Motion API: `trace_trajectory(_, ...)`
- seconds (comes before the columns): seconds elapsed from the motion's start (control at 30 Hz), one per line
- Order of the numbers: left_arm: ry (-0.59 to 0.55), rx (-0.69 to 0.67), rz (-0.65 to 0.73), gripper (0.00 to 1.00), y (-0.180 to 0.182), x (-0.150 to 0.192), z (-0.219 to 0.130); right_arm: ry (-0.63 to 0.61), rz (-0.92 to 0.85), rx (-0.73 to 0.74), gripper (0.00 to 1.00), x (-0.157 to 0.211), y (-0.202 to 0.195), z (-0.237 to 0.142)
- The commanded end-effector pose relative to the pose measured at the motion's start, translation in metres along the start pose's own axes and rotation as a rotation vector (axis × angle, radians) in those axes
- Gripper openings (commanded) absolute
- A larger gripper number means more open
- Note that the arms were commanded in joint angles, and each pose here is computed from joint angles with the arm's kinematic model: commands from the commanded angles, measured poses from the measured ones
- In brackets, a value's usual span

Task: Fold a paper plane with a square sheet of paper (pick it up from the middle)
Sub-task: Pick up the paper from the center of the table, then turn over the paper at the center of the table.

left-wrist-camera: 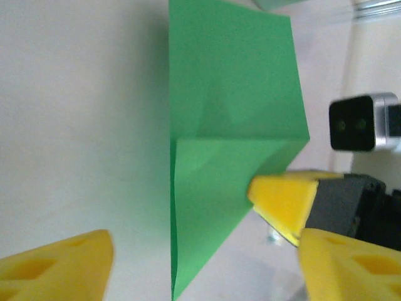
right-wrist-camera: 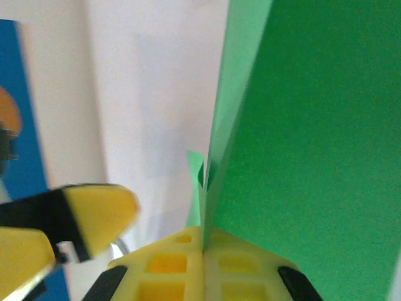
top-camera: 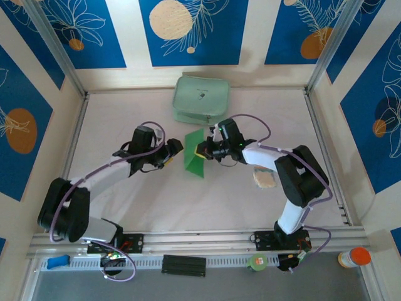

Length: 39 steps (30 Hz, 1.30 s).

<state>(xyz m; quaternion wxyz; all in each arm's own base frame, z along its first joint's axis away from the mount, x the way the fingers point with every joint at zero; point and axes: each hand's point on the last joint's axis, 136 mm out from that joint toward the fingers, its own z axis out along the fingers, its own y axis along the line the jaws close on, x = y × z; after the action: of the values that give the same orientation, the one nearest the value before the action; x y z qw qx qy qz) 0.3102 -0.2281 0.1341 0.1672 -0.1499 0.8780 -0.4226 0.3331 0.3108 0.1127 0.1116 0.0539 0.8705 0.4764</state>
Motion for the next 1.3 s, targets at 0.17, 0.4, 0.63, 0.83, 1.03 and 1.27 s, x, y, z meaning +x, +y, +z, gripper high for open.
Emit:
trace_trajectory(0.17, 0.061, 0.239, 0.048, 0.95, -0.045, 0.022, -0.020, 0.058, 0.002, -0.261, 0.03, 0.003, 0.057, -0.026)
trace_trajectory(0.4, 0.067, 0.328, 0.070, 0.88, -0.062, 0.021, -0.016, 0.095, 0.017, -0.314, 0.04, 0.007, 0.067, -0.031)
trace_trajectory(0.63, 0.073, 0.359, 0.093, 0.70, -0.073, 0.022, -0.021, 0.119, 0.016, -0.325, 0.05, 0.010, 0.067, -0.032)
trace_trajectory(0.83, 0.063, 0.337, 0.099, 0.48, -0.071, 0.020, -0.021, 0.116, 0.024, -0.322, 0.06, 0.010, 0.064, -0.033)
trace_trajectory(1.03, 0.083, 0.288, 0.110, 0.27, -0.067, 0.020, -0.017, 0.103, 0.029, -0.306, 0.12, 0.008, 0.059, -0.037)
trace_trajectory(1.27, 0.074, 0.218, 0.110, 0.07, -0.054, 0.016, -0.013, 0.042, 0.036, -0.217, 0.29, 0.001, 0.042, -0.048)
